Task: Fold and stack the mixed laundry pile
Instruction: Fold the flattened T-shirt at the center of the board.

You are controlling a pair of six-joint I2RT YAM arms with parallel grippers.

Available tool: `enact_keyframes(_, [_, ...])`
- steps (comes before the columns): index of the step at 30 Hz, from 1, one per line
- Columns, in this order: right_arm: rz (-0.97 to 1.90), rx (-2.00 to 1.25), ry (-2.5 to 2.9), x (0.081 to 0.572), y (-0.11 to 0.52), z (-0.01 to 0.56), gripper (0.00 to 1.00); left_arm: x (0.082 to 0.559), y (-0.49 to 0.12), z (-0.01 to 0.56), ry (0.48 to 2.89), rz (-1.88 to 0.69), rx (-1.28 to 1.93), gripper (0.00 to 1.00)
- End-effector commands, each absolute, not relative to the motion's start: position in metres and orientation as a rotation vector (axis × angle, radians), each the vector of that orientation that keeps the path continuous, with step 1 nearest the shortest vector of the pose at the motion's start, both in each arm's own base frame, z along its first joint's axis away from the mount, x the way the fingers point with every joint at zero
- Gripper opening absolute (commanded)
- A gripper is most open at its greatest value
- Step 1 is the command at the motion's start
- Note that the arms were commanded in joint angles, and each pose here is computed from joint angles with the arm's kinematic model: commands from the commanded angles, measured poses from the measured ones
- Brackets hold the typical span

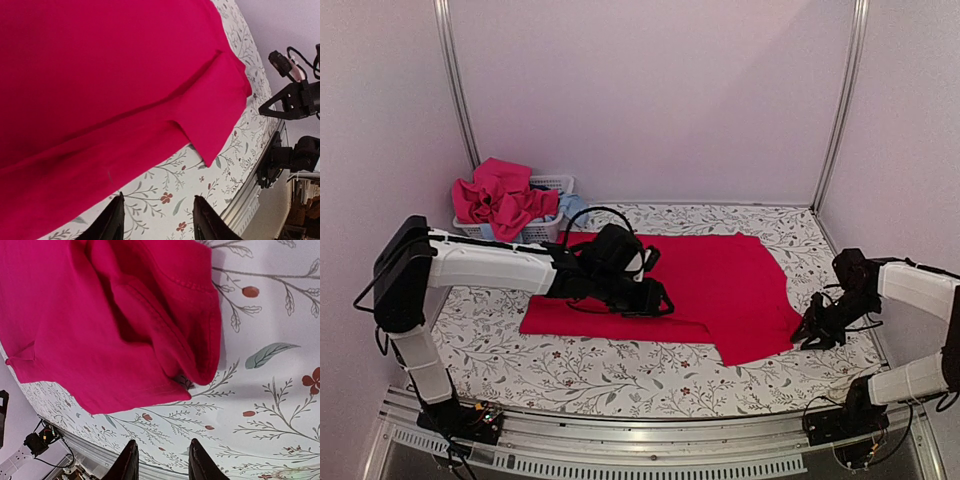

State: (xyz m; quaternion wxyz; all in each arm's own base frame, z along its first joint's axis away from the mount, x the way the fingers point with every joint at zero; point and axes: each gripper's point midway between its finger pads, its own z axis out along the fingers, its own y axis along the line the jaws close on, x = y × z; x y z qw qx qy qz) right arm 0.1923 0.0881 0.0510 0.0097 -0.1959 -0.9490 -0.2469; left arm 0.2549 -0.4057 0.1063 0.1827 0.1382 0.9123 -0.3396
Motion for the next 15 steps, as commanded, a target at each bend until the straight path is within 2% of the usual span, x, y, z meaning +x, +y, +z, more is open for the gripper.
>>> enact_keyframes(1, [-0.764,-0.607,-2.982,0.189,0.088,0.042,0.34,0.225,-0.476,0.117,2.420,-1.038,0.704,0.45])
enact_keyframes(5, [-0.731,-0.624,-3.001,0.200,0.085,0.034,0.33,0.202,-0.502,0.095,2.387,-1.009,0.862,0.45])
enact_keyframes(15, [-0.717,-0.633,-2.988,0.206,0.085,0.019,0.30,0.180,-0.539,0.057,2.302,-0.912,1.104,0.45])
